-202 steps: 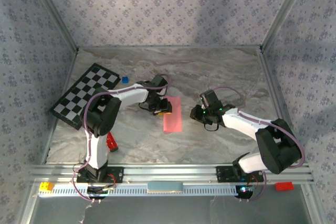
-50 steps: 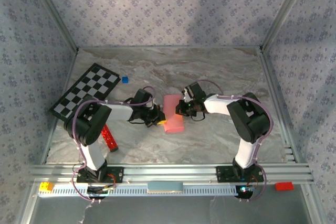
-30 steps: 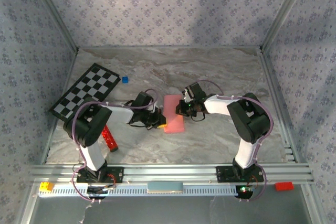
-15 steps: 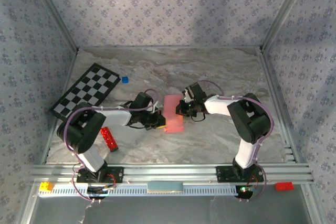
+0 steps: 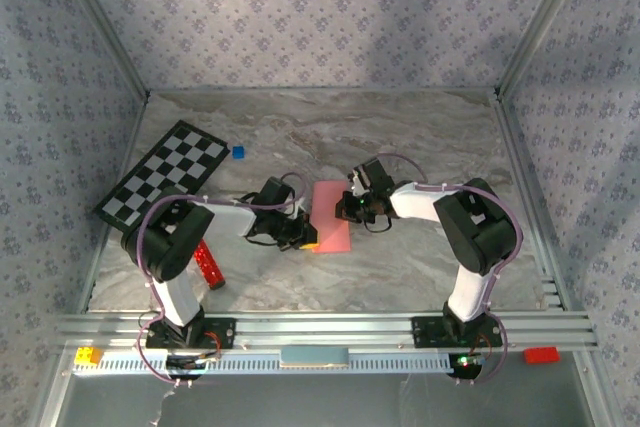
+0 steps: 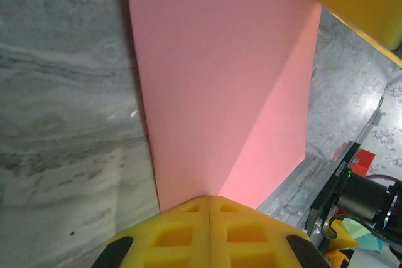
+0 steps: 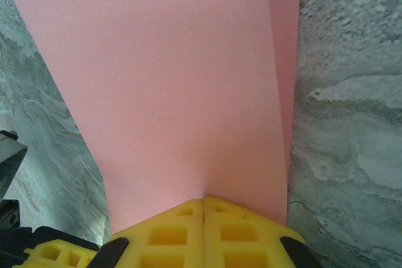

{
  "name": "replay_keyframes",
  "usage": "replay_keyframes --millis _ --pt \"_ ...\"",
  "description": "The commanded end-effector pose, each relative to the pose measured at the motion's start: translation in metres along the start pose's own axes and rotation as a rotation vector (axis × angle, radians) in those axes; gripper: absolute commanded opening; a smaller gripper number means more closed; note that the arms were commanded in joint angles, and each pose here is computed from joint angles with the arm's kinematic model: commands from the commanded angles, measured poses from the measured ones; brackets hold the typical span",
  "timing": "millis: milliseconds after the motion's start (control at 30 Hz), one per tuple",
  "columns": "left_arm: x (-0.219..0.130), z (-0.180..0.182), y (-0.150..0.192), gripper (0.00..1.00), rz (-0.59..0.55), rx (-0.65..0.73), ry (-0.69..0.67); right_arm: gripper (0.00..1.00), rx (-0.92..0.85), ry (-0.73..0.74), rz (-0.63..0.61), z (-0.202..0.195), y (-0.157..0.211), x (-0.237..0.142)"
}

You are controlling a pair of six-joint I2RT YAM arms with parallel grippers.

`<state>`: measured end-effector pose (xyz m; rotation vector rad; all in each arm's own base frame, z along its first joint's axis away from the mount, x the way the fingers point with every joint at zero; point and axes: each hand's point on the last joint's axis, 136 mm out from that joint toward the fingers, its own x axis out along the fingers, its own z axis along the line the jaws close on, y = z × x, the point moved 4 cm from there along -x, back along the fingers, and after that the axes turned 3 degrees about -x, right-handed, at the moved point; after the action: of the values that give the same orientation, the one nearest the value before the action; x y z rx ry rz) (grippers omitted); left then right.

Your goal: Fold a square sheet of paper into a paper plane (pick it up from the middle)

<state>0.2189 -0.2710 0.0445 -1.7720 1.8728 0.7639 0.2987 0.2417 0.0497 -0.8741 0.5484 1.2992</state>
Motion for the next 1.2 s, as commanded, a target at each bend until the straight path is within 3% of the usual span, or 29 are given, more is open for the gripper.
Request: replay_keyframes --millis 0,567,733,900,1067,1167 --pt "0.007 0.026 0.030 0.00 0.126 -0.058 -0.068 0.00 0.106 0.219 0.135 -0.054 0.042 0.005" --pt "-0.007 0.028 0.049 0.00 0.136 0.042 -0.191 0.00 0.113 0.222 0.136 -0.058 0.042 0.005" --pt "-0.016 0.013 0.044 0.00 0.097 0.084 -0.183 0.00 0.111 0.212 0.140 -0.057 0.043 0.006" --pt "-0.047 -0.034 0.026 0.00 -0.030 0.164 -0.071 0.00 0.104 0.210 0.142 -0.056 0.043 0.005" --pt "-0.069 -0.046 -0.013 0.01 -0.107 0.133 0.022 0.00 0.097 0.204 0.148 -0.054 0.042 0.006" --pt "-0.068 -0.049 -0.038 0.00 -0.096 0.123 0.040 0.00 0.098 0.202 0.153 -0.053 0.042 0.005"
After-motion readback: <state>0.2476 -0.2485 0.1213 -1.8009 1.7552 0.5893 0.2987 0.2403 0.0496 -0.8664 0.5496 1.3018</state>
